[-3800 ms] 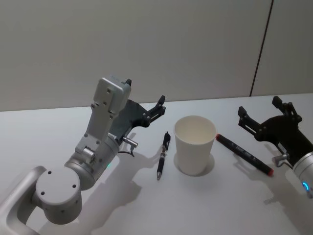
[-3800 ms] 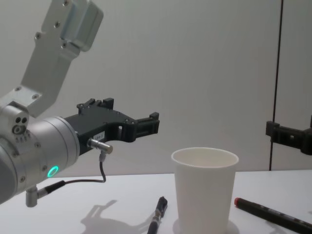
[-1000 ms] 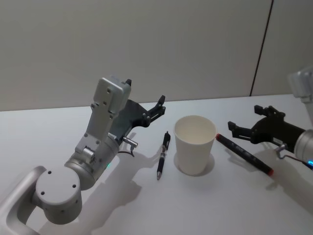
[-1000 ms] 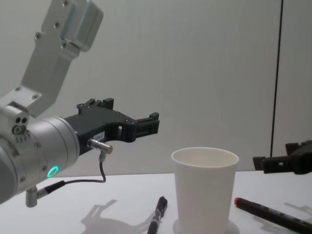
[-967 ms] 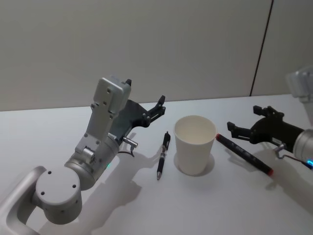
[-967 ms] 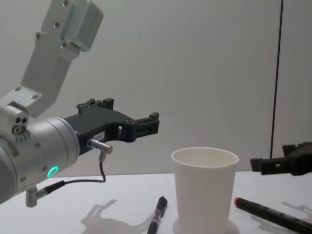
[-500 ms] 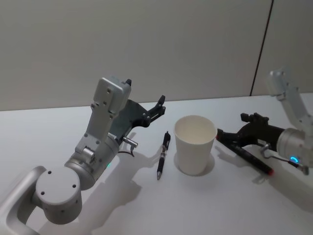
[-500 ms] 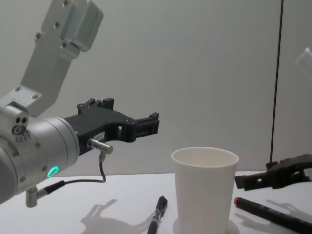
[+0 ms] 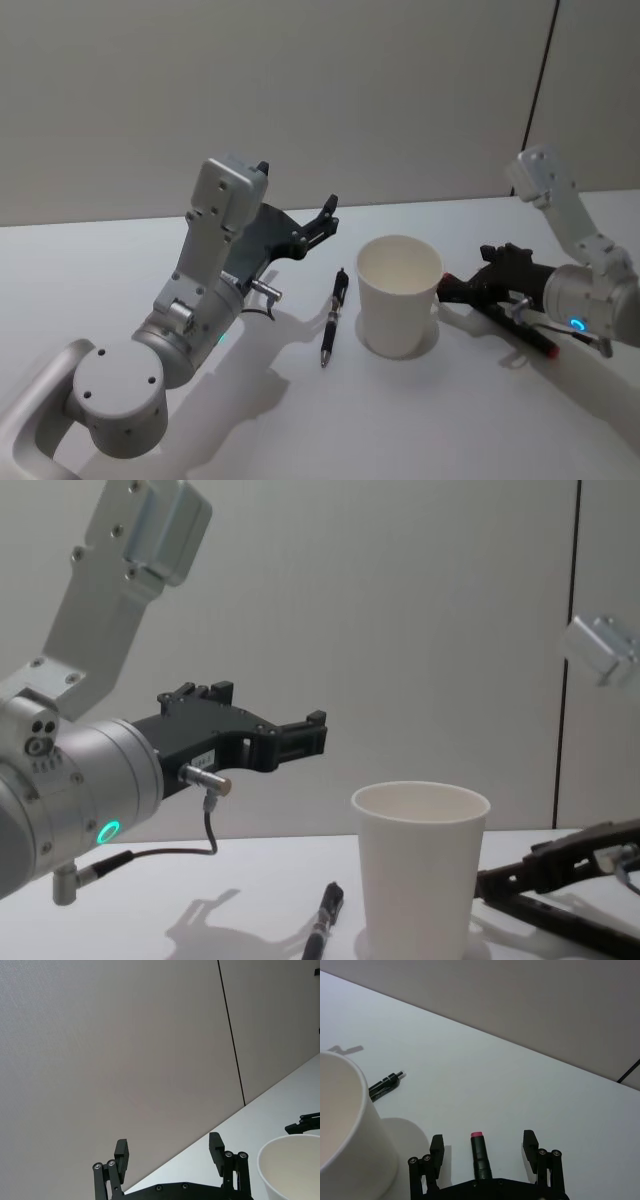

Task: Place the pen into the pen holder.

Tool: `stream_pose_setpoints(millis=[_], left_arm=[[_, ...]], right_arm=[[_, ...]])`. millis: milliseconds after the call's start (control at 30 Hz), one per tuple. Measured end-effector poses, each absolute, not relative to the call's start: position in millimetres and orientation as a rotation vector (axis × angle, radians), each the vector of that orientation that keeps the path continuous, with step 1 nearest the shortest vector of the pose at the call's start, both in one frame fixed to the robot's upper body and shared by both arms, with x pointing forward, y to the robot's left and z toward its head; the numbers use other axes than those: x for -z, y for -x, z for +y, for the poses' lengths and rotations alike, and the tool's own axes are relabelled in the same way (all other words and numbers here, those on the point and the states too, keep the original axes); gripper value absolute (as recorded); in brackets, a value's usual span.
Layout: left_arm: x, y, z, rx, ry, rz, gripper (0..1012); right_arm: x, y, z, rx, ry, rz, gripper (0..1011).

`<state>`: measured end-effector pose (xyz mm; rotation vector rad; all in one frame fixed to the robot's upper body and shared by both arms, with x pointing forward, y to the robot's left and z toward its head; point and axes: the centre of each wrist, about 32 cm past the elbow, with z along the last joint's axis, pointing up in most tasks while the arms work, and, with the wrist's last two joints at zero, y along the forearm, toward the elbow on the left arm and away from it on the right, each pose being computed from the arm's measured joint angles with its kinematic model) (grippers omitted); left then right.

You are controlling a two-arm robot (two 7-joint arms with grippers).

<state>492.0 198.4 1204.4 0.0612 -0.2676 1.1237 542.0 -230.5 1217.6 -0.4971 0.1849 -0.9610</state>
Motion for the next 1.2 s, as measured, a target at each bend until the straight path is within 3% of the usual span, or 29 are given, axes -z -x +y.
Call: stream_pose_setpoints(millis=[1200], left_arm=[[-1204.4,-492.0,198.4,-1.124,-0.061,-0.268,1001]], right_arm=[[-1211.4,-551.4,-222.0,0.942,0.557,0.239,1001]])
